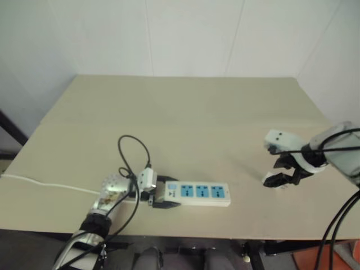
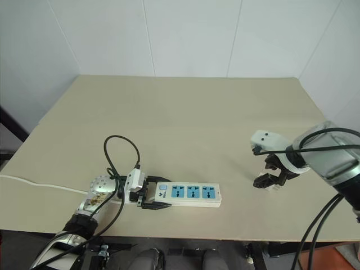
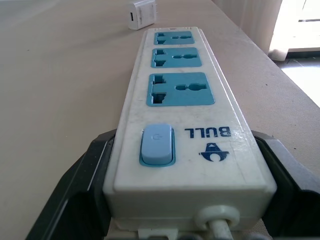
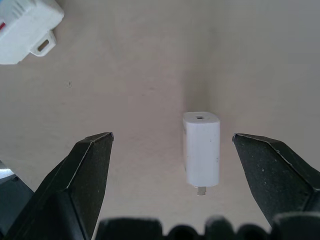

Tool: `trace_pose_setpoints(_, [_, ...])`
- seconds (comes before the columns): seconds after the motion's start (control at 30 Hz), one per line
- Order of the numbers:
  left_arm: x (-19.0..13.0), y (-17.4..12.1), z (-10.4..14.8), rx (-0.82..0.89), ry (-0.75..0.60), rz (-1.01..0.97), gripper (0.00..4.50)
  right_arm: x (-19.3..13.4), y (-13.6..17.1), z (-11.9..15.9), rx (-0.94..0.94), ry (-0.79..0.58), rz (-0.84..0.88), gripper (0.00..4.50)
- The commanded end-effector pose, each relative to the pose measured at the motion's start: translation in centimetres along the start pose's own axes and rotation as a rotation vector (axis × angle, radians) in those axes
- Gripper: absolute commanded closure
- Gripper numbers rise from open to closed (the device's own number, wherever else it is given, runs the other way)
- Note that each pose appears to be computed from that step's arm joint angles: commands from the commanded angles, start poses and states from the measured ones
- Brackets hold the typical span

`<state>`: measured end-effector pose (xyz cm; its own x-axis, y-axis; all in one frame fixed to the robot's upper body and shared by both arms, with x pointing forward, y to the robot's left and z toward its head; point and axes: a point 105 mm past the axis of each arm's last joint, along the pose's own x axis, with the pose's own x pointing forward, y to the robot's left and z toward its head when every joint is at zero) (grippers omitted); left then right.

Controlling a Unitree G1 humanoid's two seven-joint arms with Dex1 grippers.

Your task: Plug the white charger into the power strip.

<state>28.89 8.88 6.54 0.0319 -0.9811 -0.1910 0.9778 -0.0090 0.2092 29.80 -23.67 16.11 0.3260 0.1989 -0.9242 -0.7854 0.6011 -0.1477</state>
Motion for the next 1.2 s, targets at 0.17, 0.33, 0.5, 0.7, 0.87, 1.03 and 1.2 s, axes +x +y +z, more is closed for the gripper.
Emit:
trace_pose_setpoints(0.17, [0.3,-0.8,-1.7,-0.055,0.061,-0.012,1.18,1.8,-0.9,0.1,-0.026,0.011,-0.056,0.00])
trace_pose_setpoints(0.33, [0.3,-0.9,-1.7,-0.057,0.063,-0.011,1.18,3.0,-1.4,-0.5,-0.039,0.050,-0.063,0.00])
trace_pose_setpoints(0.5, [0.3,-1.0,-1.8,-0.060,0.064,-0.009,1.18,3.5,-1.9,-1.0,-0.046,0.072,-0.068,0.00])
trace_pose_setpoints(0.7, [0.3,-1.0,-1.7,-0.062,0.061,-0.006,1.18,4.2,-1.8,-1.1,-0.050,0.078,-0.043,0.39])
trace_pose_setpoints(0.87, [0.2,-1.0,-1.8,-0.065,0.067,-0.004,1.18,4.8,-1.7,-0.9,-0.058,0.075,-0.033,1.96])
trace_pose_setpoints(1.03, [0.1,-0.9,-1.8,-0.068,0.074,0.002,1.18,5.2,-1.3,-0.9,-0.082,0.083,-0.027,3.35])
trace_pose_setpoints(1.2, [-0.1,-0.9,-2.0,-0.072,0.083,0.008,1.18,3.8,-2.7,1.1,-0.095,-0.020,-0.115,3.35])
